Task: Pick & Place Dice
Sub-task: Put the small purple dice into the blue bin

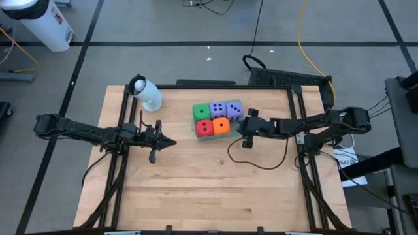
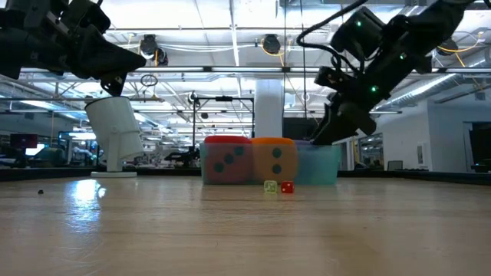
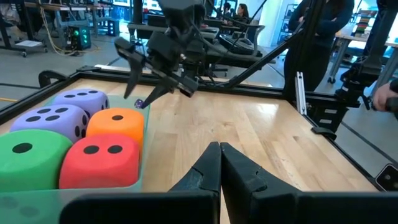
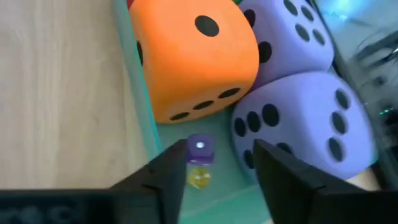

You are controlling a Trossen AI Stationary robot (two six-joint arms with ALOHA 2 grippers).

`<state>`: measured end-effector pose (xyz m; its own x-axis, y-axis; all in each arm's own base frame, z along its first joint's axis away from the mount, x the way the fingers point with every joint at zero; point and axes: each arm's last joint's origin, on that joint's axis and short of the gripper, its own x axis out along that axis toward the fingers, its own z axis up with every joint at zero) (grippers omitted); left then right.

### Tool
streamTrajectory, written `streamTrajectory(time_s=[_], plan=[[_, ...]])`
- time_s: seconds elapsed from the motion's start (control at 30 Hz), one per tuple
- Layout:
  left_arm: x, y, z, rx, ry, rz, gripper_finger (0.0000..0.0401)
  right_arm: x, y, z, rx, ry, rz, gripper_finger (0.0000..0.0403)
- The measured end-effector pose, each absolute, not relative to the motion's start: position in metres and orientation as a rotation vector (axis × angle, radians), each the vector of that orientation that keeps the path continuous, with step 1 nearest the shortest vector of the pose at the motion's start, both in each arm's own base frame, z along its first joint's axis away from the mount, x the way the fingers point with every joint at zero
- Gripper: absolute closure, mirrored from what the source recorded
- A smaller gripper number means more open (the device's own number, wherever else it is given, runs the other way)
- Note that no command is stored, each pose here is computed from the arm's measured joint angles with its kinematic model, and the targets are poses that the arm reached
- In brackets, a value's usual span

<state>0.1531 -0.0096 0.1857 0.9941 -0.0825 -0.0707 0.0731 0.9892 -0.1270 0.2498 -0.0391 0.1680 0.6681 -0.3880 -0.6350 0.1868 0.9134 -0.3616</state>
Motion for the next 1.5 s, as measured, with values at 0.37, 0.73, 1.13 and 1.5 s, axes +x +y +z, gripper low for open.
streamTrajectory(time_s=[0.37,0.73,1.13,1.5], plan=[[0.153,-0.01,0.186,-0.142,0.072,-0.078,0.0396,0.25,-0.04,0.165,-0.16,0.617,-0.283,0.0346],[0.153,-0.01,0.186,-0.159,0.077,-0.077,0.0396,0.25,-0.037,0.176,-0.19,0.551,-0.303,0.0123],[0.153,-0.009,0.186,-0.176,0.074,-0.055,0.0396,0.245,-0.028,0.165,-0.364,0.636,-0.282,0.0181],[0.17,-0.004,0.187,-0.463,0.1,0.187,0.0396,0.244,-0.026,0.165,-0.576,0.565,-0.291,0.0176]])
